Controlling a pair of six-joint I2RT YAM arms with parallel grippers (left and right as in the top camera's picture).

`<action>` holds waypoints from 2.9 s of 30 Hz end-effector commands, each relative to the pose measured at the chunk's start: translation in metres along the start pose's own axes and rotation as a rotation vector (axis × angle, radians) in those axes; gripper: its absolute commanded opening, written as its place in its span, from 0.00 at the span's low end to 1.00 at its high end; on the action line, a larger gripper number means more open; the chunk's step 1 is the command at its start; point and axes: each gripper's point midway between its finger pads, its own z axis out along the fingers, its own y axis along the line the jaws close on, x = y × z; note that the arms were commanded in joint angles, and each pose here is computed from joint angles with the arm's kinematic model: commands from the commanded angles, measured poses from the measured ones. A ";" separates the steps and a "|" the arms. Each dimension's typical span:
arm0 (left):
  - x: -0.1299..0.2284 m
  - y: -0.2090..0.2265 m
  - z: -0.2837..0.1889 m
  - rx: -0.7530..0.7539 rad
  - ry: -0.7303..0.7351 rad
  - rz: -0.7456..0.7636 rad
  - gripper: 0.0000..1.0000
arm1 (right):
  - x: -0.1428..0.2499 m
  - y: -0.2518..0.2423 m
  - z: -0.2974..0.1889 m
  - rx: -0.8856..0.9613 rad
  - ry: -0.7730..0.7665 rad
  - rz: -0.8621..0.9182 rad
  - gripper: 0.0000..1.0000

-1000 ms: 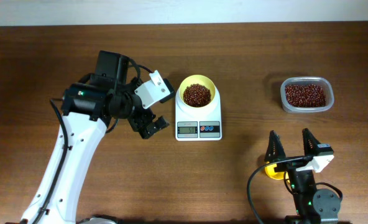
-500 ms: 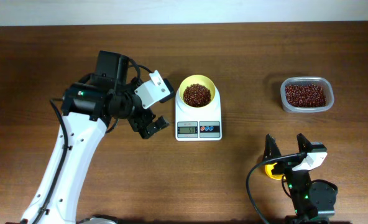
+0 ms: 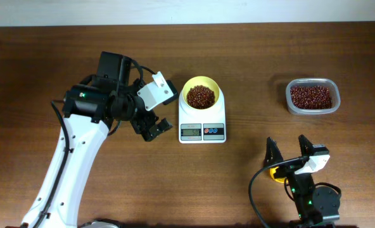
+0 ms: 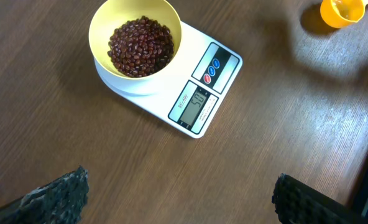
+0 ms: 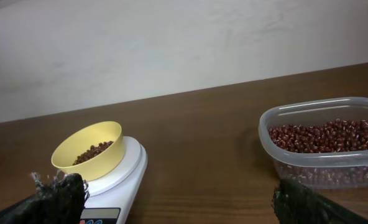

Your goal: Scoop item into bowl and weigh 50g on scale

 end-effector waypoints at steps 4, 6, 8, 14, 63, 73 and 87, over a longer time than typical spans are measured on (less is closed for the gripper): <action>-0.001 -0.002 0.000 0.010 -0.009 0.012 0.99 | 0.004 -0.005 0.000 0.029 0.011 -0.010 0.99; -0.001 -0.002 0.000 0.010 -0.009 0.012 0.99 | 0.004 -0.007 0.000 0.038 0.008 -0.010 0.99; -0.001 -0.002 0.000 0.010 -0.009 0.012 0.99 | 0.006 -0.010 -0.001 0.053 0.016 -0.010 0.99; -0.001 -0.002 0.000 0.010 -0.009 0.012 0.99 | 0.004 -0.011 -0.001 0.062 0.006 -0.065 0.99; -0.001 -0.002 0.000 0.010 -0.009 0.012 0.99 | 0.001 -0.028 -0.003 0.133 -0.001 -0.117 0.99; -0.001 -0.002 0.000 0.010 -0.009 0.012 0.99 | 0.001 -0.028 -0.003 0.133 -0.001 -0.117 0.99; -0.014 -0.019 -0.085 -0.196 -0.179 0.083 0.99 | 0.001 -0.028 -0.003 0.133 -0.001 -0.117 0.99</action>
